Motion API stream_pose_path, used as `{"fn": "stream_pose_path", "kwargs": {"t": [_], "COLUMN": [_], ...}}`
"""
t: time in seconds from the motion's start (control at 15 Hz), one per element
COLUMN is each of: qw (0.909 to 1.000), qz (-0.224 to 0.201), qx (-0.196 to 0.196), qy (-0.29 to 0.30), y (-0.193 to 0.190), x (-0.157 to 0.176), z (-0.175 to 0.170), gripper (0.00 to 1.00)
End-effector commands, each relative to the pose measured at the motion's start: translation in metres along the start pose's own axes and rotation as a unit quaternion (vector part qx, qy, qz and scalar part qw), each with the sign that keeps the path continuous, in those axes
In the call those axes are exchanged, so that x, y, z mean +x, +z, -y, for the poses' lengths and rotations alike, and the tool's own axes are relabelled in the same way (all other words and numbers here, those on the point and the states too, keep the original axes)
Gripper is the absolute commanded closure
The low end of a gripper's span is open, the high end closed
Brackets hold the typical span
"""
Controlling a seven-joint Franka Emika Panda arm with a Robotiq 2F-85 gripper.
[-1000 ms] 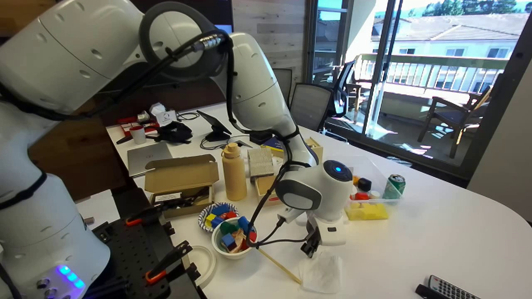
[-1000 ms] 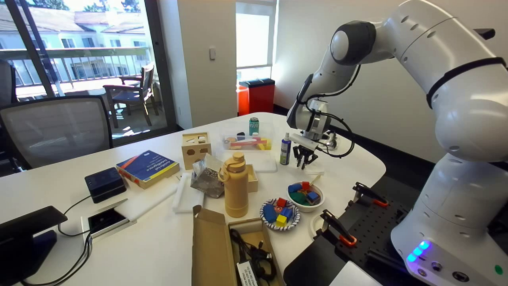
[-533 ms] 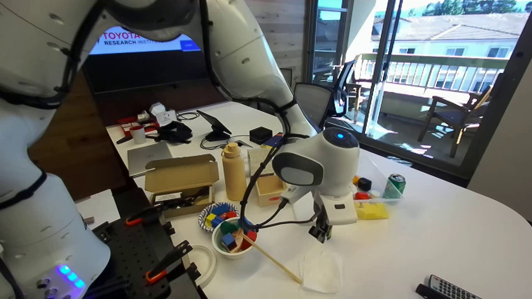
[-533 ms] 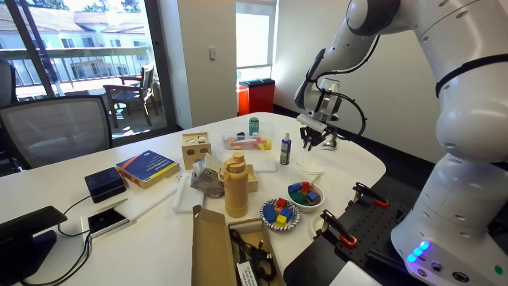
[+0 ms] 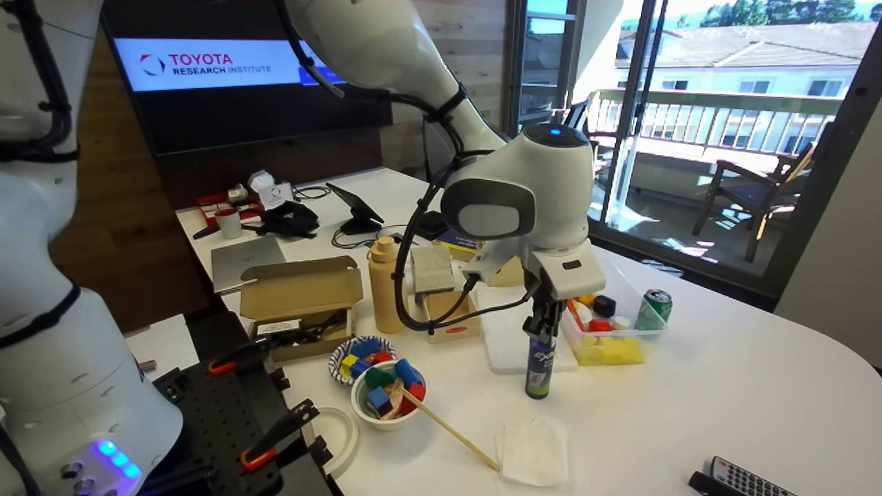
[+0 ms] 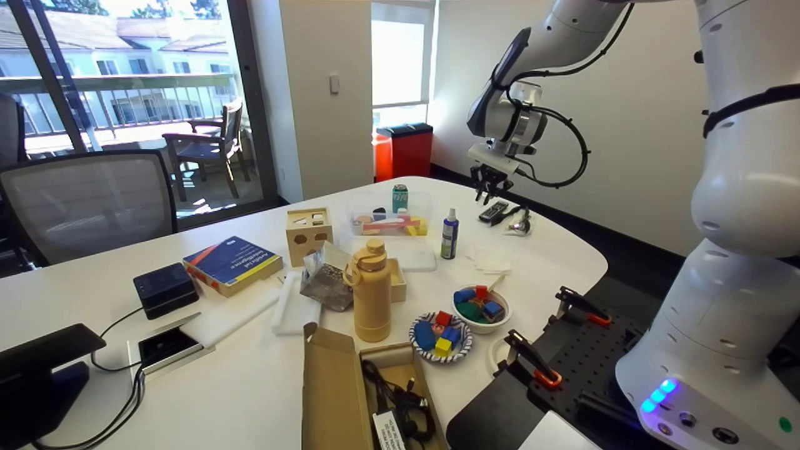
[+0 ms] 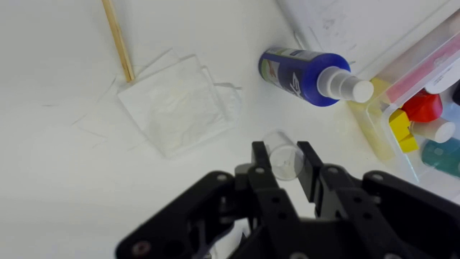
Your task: Pick up the blue block on the counter, put it in the white plate on the right, put the clear cap on the blue bottle and use the napkin to wipe the inside of the wooden box
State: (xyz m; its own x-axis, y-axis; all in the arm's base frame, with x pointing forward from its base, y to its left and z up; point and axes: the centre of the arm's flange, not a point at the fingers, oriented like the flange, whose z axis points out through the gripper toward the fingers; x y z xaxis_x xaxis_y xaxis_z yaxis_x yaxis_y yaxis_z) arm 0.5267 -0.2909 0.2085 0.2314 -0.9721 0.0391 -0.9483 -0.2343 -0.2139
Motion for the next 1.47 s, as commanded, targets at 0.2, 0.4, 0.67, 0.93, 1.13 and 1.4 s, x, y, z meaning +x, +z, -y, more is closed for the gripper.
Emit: {"fn": "stream_pose_path", "kwargs": {"t": [0.2,0.4,0.67,0.93,1.13,1.4], "qw": [0.9987,0.9975,0.9963,0.9963,0.9956,0.995], "qz": [0.007,0.013,0.009,0.006,0.006,0.002], "qx": [0.004,0.017,0.023,0.018,0.015,0.013], "qy": [-0.051,-0.067,-0.082,-0.084,-0.093,-0.099], "y": [-0.01,-0.008,-0.005,0.006,0.016,0.027], "x": [-0.029,-0.034,-0.037,-0.032,-0.029,-0.026], "z": [0.032,0.043,0.053,0.06,0.065,0.07], "gripper": [0.94,0.94,0.94,0.94,0.94,0.94]}}
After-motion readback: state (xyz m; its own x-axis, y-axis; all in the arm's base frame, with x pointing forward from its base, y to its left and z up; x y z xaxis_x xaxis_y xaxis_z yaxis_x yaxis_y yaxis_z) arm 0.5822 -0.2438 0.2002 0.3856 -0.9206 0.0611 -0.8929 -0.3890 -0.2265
